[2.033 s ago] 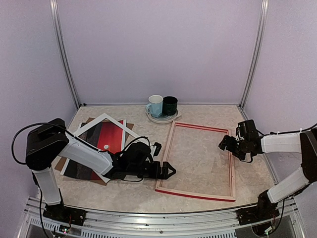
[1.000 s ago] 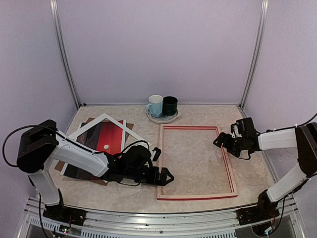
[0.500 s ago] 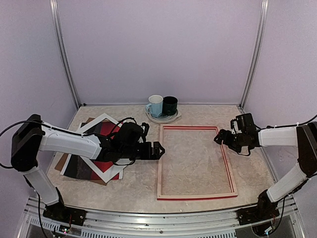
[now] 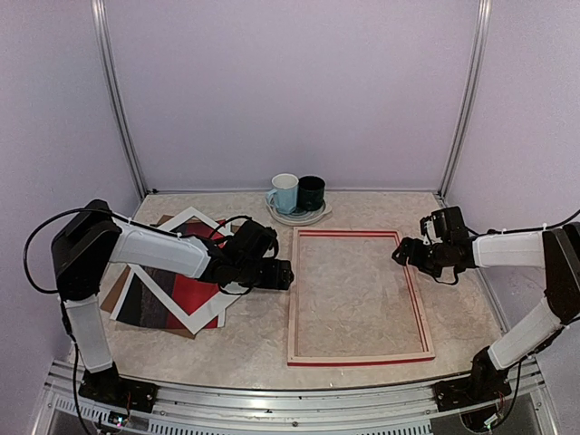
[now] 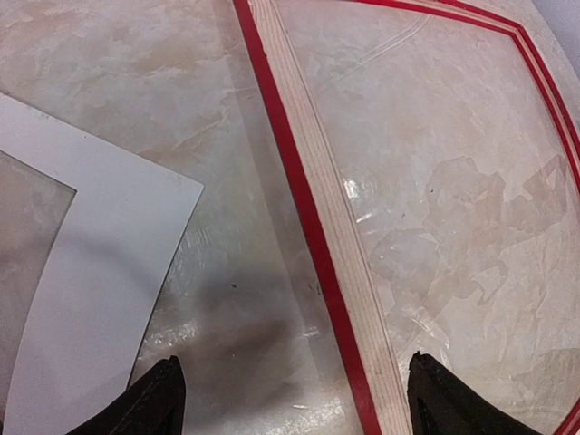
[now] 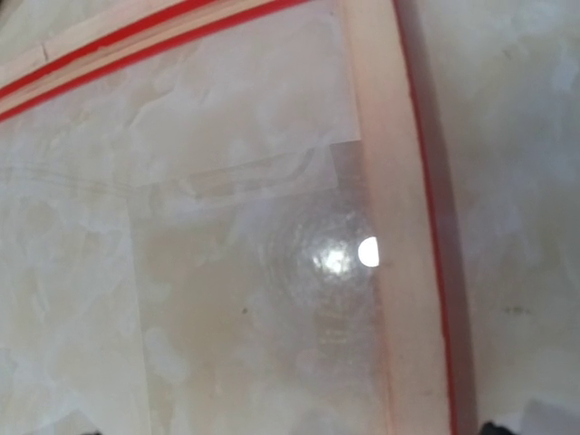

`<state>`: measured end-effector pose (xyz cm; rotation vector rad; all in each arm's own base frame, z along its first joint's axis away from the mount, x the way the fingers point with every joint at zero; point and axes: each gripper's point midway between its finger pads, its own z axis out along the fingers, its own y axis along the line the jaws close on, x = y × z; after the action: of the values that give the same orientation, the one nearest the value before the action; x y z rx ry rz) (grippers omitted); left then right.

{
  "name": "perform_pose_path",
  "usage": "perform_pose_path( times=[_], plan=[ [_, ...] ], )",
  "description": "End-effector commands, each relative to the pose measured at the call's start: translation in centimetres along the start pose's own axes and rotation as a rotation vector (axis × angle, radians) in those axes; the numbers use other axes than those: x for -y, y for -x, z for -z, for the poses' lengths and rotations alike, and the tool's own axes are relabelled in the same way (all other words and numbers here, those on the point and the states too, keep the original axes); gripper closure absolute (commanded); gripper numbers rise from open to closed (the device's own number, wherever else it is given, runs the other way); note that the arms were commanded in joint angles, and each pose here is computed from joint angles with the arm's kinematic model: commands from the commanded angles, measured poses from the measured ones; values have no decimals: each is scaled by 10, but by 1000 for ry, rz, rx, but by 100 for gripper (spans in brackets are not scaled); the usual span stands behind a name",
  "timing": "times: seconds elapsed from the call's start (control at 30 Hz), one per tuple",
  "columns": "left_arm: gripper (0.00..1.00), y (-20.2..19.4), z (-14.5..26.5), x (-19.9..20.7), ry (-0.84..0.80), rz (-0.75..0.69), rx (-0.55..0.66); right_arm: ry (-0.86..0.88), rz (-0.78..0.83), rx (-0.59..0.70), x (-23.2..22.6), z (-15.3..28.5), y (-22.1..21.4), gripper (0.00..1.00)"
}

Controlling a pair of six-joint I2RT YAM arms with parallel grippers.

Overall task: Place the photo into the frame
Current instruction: Adjust the frame body at the center of the board, then press the glass panel into the frame body.

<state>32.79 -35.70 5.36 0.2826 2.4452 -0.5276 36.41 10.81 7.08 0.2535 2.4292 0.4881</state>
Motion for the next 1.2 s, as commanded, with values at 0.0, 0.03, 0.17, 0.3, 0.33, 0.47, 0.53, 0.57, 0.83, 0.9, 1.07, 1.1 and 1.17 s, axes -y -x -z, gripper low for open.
perform_pose_path(
  times=[0.0, 0.03, 0.17, 0.3, 0.33, 0.47, 0.53, 0.57, 0.83, 0.9, 1.07, 1.1, 1.17],
  plan=[
    [17, 7, -7, -5, 40, -26, 1, 0, 25, -26, 2, -4, -10, 11],
    [17, 6, -9, -6, 47, -29, -5, 1, 26, -28, 2, -4, -11, 11],
    [17, -3, -15, -6, 45, -37, -32, 9, 31, -30, 2, -5, -13, 12],
    [16, -10, -20, -8, 59, -47, -53, 23, 28, -34, 0, -6, -15, 12],
    [16, -11, -21, -8, 63, -49, -52, 26, 29, -34, -1, -6, -14, 12],
    [17, -13, -23, -10, 71, -54, -57, 34, 28, -35, -2, -6, -15, 13],
    [16, -15, -24, -8, 66, -56, -61, 36, 30, -33, -3, -5, -14, 13],
    [16, -15, -25, -7, 63, -56, -61, 35, 30, -33, -2, -5, -14, 13],
    [16, -20, -28, 4, 48, -72, -72, 44, 28, -42, -2, -7, -18, 13],
    [16, -21, -29, 4, 50, -73, -75, 48, 27, -44, -3, -7, -19, 13],
    [16, -24, -31, 2, 58, -74, -81, 50, 30, -44, -3, -6, -20, 14],
    [16, -24, -32, 1, 61, -74, -82, 51, 30, -45, -3, -6, -20, 14],
    [16, -25, -33, 0, 65, -75, -84, 55, 32, -46, -3, -7, -21, 14]
  ],
)
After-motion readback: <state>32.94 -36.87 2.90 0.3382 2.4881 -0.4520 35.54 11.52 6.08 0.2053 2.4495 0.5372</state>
